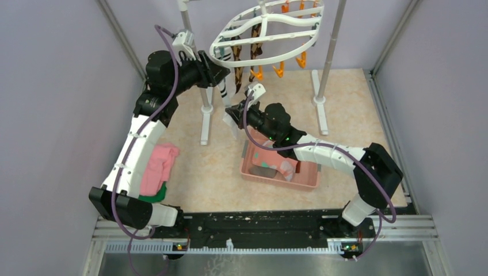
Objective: Remove the socks clipped to the hanger
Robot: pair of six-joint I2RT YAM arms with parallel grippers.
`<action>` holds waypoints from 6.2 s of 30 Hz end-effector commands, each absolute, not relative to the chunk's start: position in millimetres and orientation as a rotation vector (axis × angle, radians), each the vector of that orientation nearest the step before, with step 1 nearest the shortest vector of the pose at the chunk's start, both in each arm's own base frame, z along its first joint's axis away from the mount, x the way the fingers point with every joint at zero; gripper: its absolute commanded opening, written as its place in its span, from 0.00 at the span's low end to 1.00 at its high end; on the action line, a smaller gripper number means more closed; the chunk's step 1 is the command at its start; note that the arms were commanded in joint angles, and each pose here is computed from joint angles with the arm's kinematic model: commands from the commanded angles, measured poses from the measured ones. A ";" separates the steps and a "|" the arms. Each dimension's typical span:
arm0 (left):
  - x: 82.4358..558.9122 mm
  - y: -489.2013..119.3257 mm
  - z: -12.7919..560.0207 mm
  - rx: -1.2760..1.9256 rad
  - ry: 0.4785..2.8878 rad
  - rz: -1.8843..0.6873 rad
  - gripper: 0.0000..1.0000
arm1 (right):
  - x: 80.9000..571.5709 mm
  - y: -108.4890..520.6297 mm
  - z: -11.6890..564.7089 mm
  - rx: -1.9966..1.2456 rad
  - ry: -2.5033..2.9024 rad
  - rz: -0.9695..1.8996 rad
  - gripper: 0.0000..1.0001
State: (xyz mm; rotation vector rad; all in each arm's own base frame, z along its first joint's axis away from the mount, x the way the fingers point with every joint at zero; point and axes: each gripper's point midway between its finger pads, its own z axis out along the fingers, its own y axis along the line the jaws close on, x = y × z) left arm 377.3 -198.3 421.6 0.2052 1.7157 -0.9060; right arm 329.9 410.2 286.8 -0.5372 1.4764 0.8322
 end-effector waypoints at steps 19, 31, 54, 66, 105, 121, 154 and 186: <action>379.0 -199.4 446.9 0.262 1.605 -0.874 0.00 | 316.7 373.7 289.1 -0.459 1.501 0.789 0.00; 376.7 -216.4 431.7 0.315 1.637 -0.876 0.00 | 282.2 257.9 255.1 -0.326 1.645 0.629 0.41; 308.8 -207.1 434.8 0.611 1.551 -0.736 0.81 | 303.4 269.4 413.7 -0.190 1.387 0.680 0.99; 352.4 -125.8 333.8 0.300 1.847 -0.560 0.99 | 315.9 242.7 464.1 -0.070 1.316 0.701 0.99; 489.8 -150.6 221.7 0.211 1.897 -0.701 0.86 | 316.7 179.0 464.3 0.062 1.308 0.766 0.97; 512.3 -175.3 247.8 0.248 1.752 -0.869 0.83 | 316.1 184.9 453.1 0.054 1.321 0.801 0.97; 393.9 -173.4 319.7 0.561 1.702 -0.636 0.00 | 280.8 169.1 417.1 0.056 1.473 0.794 0.99; 284.5 -278.7 362.2 1.098 1.445 -0.686 0.01 | 255.5 247.6 355.4 -0.345 1.476 0.927 0.99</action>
